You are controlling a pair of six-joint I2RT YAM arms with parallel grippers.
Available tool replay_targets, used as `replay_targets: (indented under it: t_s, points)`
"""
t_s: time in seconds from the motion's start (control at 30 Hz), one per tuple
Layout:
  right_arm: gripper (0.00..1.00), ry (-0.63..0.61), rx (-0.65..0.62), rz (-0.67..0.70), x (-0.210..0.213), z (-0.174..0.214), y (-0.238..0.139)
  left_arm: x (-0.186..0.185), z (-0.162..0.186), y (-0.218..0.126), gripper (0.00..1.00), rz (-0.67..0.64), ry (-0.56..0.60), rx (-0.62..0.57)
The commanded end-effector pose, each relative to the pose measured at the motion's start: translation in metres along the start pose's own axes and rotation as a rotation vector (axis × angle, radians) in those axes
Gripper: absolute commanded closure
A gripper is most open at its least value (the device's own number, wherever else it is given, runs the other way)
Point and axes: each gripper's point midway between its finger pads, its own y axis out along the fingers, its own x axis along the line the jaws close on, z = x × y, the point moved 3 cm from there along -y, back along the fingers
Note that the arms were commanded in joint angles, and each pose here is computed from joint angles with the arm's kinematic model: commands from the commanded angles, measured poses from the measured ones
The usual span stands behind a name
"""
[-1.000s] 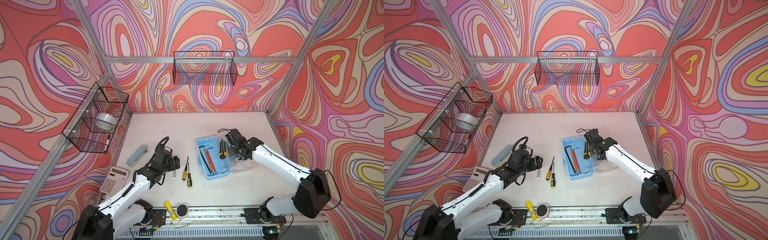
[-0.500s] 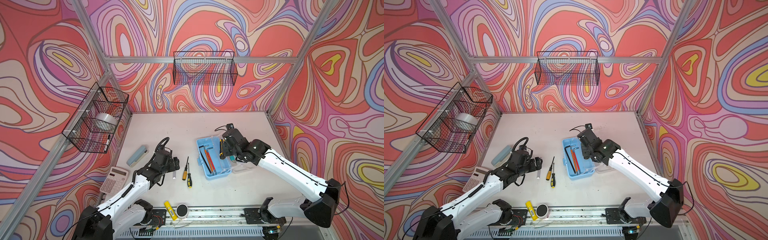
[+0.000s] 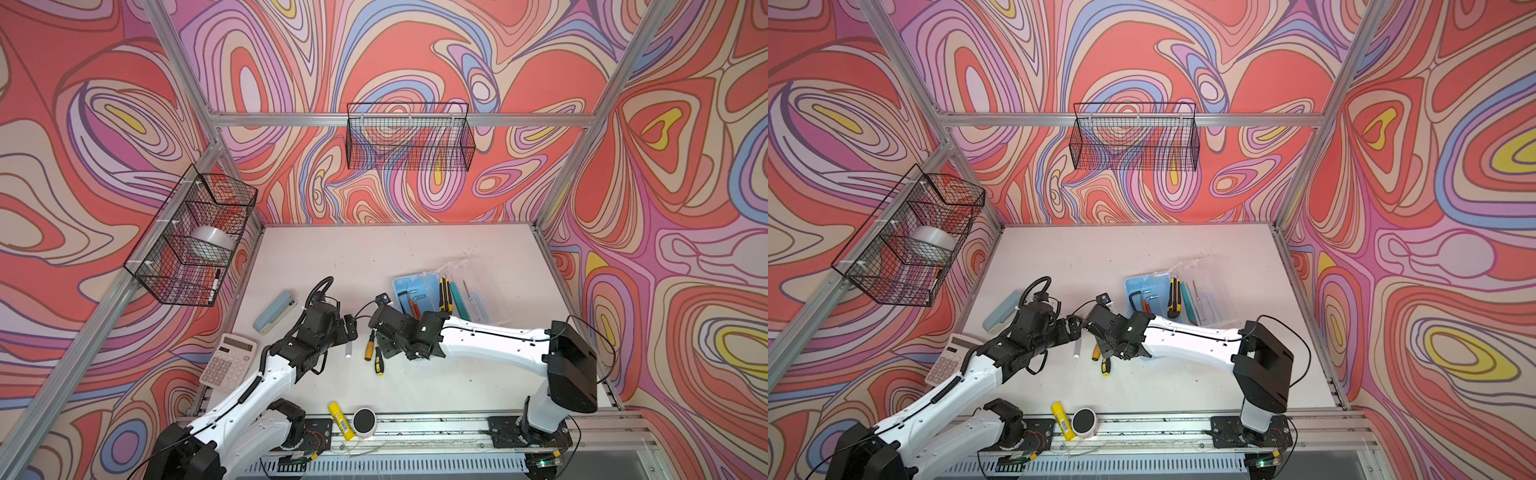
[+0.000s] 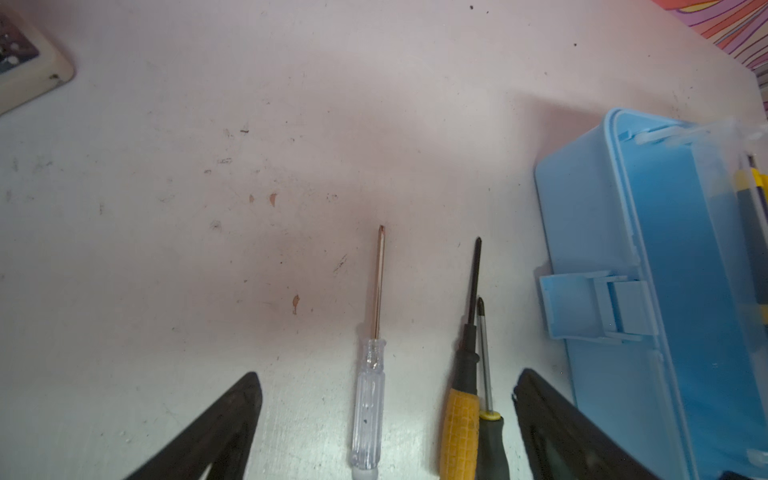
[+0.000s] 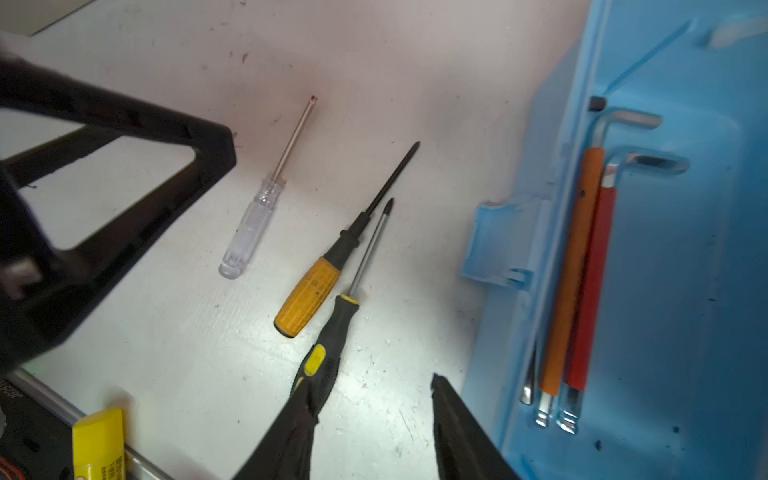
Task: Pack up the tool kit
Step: 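Move the right gripper back and grasp the black-yellow screwdriver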
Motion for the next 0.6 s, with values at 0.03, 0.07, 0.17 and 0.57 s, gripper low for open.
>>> replay_targets:
  t_s: [0.03,0.07,0.17,0.57]
  points:
    - [0.52,0.035,0.039,-0.105,0.021,0.009,0.023,0.009,0.007,0.002,0.05,-0.008,-0.036,0.016]
    - [0.52,0.033,0.05,-0.11,0.022,0.012,0.026,0.011,0.008,0.003,0.05,-0.011,-0.039,0.021]
    - [0.52,0.026,0.075,-0.112,0.025,0.017,0.033,0.015,0.008,0.007,0.05,0.013,-0.091,0.017]
    - [0.53,-0.03,0.206,-0.045,0.024,0.049,0.057,0.022,0.01,0.012,0.05,0.04,-0.144,0.035]
